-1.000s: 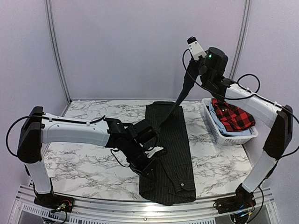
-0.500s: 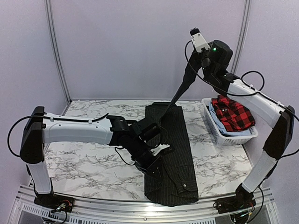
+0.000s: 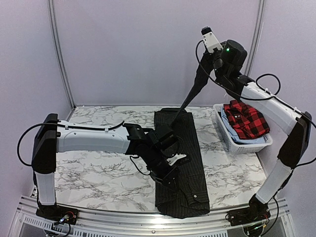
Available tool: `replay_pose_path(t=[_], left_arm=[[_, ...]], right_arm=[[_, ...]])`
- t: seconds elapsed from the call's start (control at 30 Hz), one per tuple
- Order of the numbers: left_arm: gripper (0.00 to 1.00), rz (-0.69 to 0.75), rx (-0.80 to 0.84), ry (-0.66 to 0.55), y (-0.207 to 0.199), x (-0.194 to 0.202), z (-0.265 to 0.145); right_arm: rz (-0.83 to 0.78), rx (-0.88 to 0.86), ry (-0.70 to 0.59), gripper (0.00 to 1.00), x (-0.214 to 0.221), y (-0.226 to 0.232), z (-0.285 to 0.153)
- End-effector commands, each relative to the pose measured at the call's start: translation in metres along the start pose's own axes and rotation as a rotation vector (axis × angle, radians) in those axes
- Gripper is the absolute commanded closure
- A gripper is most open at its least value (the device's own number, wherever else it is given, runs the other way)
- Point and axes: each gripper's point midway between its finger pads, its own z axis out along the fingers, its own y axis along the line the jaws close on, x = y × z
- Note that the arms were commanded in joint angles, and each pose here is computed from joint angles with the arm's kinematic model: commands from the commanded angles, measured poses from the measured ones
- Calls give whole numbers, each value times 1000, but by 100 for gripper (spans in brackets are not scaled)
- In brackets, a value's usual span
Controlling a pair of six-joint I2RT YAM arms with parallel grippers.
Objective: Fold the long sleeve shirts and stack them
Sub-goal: Fold the 1/3-folded shirt at the center of the board.
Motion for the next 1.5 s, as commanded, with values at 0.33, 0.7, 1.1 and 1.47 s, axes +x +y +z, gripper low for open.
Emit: replay_pose_path(t=[0.33,0.7,1.1,1.47], left_arm=[[97,9,28,61,4,-4,26],[97,3,37,94,15,-7,45],[95,12,46,138,32,-4,69],[87,13,80,179,48,4,91]], right_arm=[[-18,27,50,100,20,1,2],[-9,38,73,100,32,-5,-5],[0,37,122,100,55,-5,-12],[17,3,153,100,71,4,-20]])
